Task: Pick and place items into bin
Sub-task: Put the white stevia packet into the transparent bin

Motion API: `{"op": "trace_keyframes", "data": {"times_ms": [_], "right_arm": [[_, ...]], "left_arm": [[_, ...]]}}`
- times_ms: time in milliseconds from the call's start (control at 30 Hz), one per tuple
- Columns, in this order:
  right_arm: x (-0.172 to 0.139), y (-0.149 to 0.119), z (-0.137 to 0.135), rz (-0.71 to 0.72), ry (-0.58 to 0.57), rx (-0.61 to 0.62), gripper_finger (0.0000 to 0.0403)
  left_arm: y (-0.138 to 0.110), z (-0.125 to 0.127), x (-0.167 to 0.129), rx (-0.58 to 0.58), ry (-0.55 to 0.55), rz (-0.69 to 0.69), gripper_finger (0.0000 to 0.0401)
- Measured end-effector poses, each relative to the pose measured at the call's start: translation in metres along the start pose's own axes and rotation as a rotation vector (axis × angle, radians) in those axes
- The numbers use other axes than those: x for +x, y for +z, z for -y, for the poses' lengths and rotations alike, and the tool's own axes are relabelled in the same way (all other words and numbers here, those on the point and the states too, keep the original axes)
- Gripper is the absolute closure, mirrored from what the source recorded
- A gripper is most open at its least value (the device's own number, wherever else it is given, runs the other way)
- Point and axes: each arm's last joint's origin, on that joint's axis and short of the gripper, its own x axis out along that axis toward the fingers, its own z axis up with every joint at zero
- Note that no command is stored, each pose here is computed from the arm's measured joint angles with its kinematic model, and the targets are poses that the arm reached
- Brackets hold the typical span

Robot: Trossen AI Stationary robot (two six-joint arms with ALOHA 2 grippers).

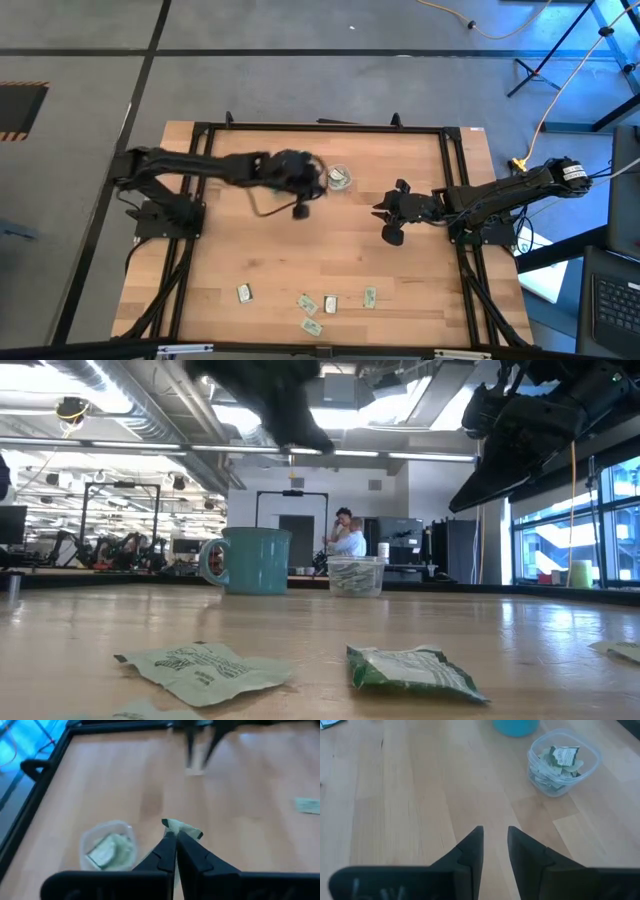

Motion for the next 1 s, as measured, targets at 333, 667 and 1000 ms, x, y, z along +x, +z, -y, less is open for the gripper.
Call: {"op": "trace_keyframes", "data": {"times_ms": [333, 667, 1000], "right_arm": [[0.0, 0.0, 0.0, 0.002, 0.001, -0.004, 0.0311], [0.0, 0.0, 0.0, 0.001, 0.0, -0.002, 0.0311], [0.0, 0.0, 0.0, 0.001, 0.0, 0.0, 0.0311]], "left_arm": [[-0.005, -0.06, 0.081, -0.054, 0.088, -0.123, 0.0397], [-0.027, -0.086, 0.121, -0.114, 0.098, -0.206, 0.0395], [-0.037, -0.085, 0.13, -0.115, 0.09, -0.241, 0.0369]]}}
